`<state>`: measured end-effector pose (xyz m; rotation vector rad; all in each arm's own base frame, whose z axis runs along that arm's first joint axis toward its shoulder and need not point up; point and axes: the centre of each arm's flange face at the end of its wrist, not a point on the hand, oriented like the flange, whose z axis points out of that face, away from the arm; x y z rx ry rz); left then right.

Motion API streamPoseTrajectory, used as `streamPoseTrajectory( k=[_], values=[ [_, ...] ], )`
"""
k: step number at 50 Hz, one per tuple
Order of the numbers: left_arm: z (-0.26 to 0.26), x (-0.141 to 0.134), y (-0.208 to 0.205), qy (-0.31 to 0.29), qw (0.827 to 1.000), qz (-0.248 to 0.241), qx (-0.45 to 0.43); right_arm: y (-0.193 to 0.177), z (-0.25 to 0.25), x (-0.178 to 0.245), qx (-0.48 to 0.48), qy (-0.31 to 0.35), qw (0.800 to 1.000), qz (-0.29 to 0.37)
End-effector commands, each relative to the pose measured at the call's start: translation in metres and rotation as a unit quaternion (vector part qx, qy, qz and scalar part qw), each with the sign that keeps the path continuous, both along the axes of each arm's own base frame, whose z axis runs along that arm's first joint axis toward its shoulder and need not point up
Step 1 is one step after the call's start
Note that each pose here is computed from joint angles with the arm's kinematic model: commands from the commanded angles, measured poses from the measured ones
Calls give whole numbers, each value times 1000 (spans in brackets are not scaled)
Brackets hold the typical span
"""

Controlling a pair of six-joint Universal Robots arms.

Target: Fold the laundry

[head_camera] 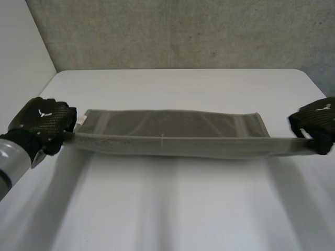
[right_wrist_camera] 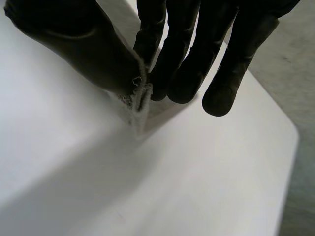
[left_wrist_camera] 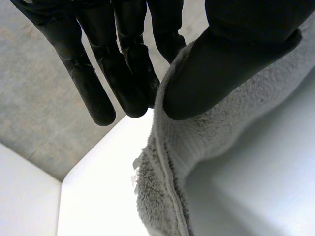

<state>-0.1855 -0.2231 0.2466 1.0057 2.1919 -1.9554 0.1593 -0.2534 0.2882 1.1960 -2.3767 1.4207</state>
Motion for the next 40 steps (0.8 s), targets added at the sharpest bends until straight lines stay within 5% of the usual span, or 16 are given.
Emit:
streamPoseTrajectory(
  k=[1,11,25,40],
  values=[
    [-4,-6,12,-2,999,-40,9,-8,4,-17,-17,33,999,-7],
    [-47,-17,-60,-65,997,-51,10,-53,-35,11,1,-1,1000,18],
    [-86,-57,-170,-69,996,-42,-32,-132,-86,65,-52,-37,998,-3],
    [-112,-75,-203,-68,996,-34,-56,-169,-105,85,-141,-38,989,-27]
  ],
)
